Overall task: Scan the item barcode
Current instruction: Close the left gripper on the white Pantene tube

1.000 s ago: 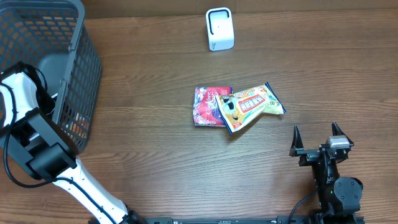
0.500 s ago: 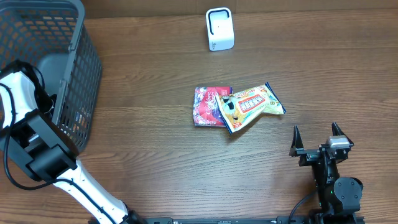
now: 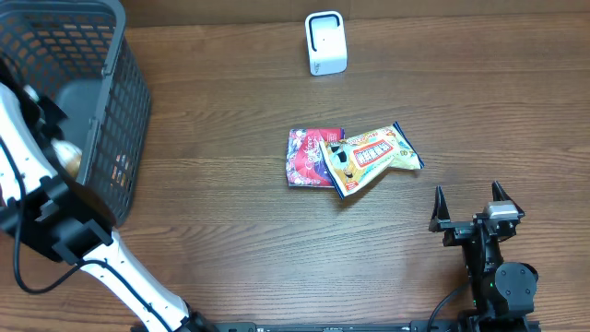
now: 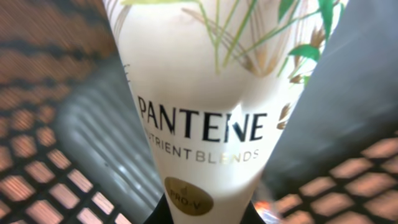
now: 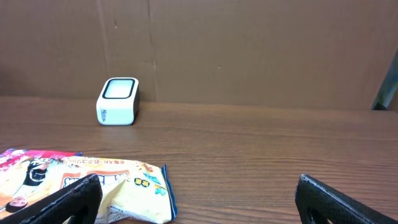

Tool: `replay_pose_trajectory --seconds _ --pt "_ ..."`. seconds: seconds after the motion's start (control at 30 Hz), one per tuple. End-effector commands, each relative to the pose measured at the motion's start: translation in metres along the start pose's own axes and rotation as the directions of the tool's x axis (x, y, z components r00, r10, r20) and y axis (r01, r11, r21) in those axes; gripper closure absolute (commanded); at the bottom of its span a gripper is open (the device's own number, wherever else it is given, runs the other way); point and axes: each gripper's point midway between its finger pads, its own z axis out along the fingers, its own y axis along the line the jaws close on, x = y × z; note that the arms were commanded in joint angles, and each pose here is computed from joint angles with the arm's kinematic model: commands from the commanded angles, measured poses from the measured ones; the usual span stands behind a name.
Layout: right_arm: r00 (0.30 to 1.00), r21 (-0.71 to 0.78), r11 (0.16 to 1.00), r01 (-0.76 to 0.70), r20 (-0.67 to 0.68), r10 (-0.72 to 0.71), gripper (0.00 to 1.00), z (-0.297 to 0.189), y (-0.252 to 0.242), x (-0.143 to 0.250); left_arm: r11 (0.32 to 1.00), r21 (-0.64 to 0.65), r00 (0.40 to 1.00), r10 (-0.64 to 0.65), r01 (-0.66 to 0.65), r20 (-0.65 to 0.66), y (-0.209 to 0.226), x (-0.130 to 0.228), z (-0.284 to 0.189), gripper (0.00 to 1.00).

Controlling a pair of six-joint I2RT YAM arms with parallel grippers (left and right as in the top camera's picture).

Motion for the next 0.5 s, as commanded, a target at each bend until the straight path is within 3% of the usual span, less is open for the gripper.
replay_pose_trajectory --seconds 0.0,0.13,0.37,0.47 --pt "1.0 0.0 1.0 -0.004 0.005 0.004 0.0 0.0 0.0 0.001 0.996 0.093 0.977 -0.013 -0.007 0.213 -0.008 -0.027 -0.079 0.96" --pt "1.0 0.0 1.0 -0.004 0.005 0.004 0.0 0.0 0.0 0.001 0.967 0.255 0.94 -0.062 -0.028 0.335 -0.029 -0.032 -0.139 0.96" --pt "1.0 0.0 1.0 -0.004 0.005 0.004 0.0 0.0 0.0 0.001 0.887 0.453 0.892 -0.134 -0.086 0.432 -0.059 -0.017 -0.219 0.96" --pt "1.0 0.0 1.0 -0.004 0.005 0.004 0.0 0.0 0.0 0.001 0.782 0.578 0.891 -0.064 -0.235 0.449 -0.107 0.016 -0.26 0.96"
